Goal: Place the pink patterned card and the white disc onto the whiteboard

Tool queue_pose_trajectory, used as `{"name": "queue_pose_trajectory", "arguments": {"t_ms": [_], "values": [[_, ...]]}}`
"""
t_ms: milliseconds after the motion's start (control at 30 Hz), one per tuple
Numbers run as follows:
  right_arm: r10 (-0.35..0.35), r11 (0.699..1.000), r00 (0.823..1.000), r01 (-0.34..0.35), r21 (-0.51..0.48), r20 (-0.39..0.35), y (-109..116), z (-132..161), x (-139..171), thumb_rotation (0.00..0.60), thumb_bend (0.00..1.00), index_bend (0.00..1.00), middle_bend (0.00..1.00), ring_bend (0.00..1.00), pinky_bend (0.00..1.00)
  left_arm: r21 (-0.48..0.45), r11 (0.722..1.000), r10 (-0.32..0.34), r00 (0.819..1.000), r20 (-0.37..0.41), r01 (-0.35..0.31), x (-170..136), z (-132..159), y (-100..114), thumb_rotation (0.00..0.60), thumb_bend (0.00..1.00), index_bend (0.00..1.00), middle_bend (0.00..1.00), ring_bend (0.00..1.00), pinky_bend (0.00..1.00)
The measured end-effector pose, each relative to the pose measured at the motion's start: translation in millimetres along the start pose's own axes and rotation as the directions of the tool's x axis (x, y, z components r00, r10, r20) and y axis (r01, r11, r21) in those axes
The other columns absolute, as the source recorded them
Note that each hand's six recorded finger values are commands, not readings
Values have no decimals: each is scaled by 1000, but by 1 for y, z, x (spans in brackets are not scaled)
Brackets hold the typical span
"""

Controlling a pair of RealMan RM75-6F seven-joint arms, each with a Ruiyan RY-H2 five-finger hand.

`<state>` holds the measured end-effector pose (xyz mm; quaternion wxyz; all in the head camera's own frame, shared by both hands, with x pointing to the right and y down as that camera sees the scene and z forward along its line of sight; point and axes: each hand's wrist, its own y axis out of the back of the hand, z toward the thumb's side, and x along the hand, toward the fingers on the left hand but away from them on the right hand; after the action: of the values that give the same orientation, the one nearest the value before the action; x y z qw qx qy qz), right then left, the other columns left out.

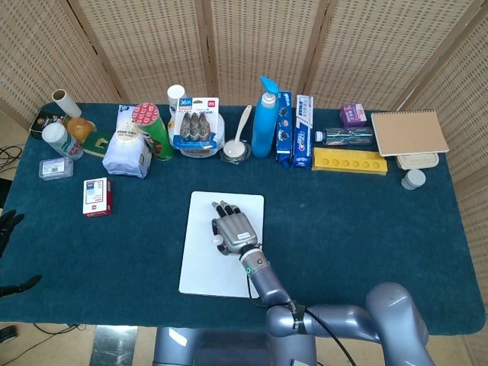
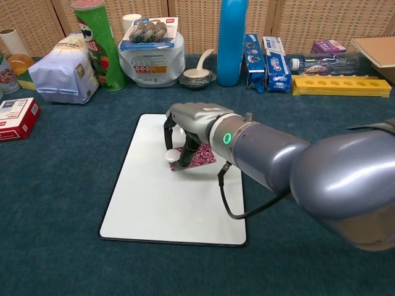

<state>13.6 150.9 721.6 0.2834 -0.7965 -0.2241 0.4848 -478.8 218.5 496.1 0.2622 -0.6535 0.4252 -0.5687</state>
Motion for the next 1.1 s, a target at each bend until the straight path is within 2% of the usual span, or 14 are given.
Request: {"name": "queue_pose_trajectory", "arguments": {"t_ms": [200, 500, 767, 867, 933, 1033, 1100], "values": [[-8, 1000, 1000, 8, 5, 13, 4, -6, -2, 600, 401, 340, 56, 14, 120, -5, 1000, 6, 1000, -5, -6, 0, -1, 2, 600, 119, 0, 0, 0, 105], [-18, 1000, 1000, 18, -1, 24, 15, -18, 2, 600, 411, 297, 53, 14, 120, 0, 1000, 3, 1000, -2, -3, 0, -1, 1, 600, 120, 0, 0, 0, 106], [-57, 998, 998, 57, 32, 3, 44, -41, 20, 600, 403, 284, 52, 26, 126, 1, 1000, 1, 1000, 1, -1, -1, -1, 0, 600, 120, 0, 0, 0, 105], [-83, 995, 997, 83, 53, -4, 59, -58, 30, 600, 289, 257, 56, 34, 127, 3, 1000, 2, 1000, 4, -2, -1, 0, 0, 600, 120, 0, 0, 0, 105], [-107, 991, 994, 108, 76, -15, 70, -73, 37, 600, 153, 210, 56, 36, 124, 3, 1000, 5, 1000, 5, -5, -2, 1, 0, 600, 120, 0, 0, 0, 105], [-142, 983, 989, 146, 108, -44, 83, -92, 48, 600, 59, 155, 52, 29, 106, 3, 1000, 11, 1000, 7, -11, -4, 2, 1, 600, 120, 0, 0, 0, 105], [-165, 977, 984, 172, 125, -64, 89, -102, 57, 600, 36, 138, 48, 21, 86, 6, 1000, 14, 1000, 6, -14, -4, 2, 1, 600, 120, 0, 0, 0, 105]]}}
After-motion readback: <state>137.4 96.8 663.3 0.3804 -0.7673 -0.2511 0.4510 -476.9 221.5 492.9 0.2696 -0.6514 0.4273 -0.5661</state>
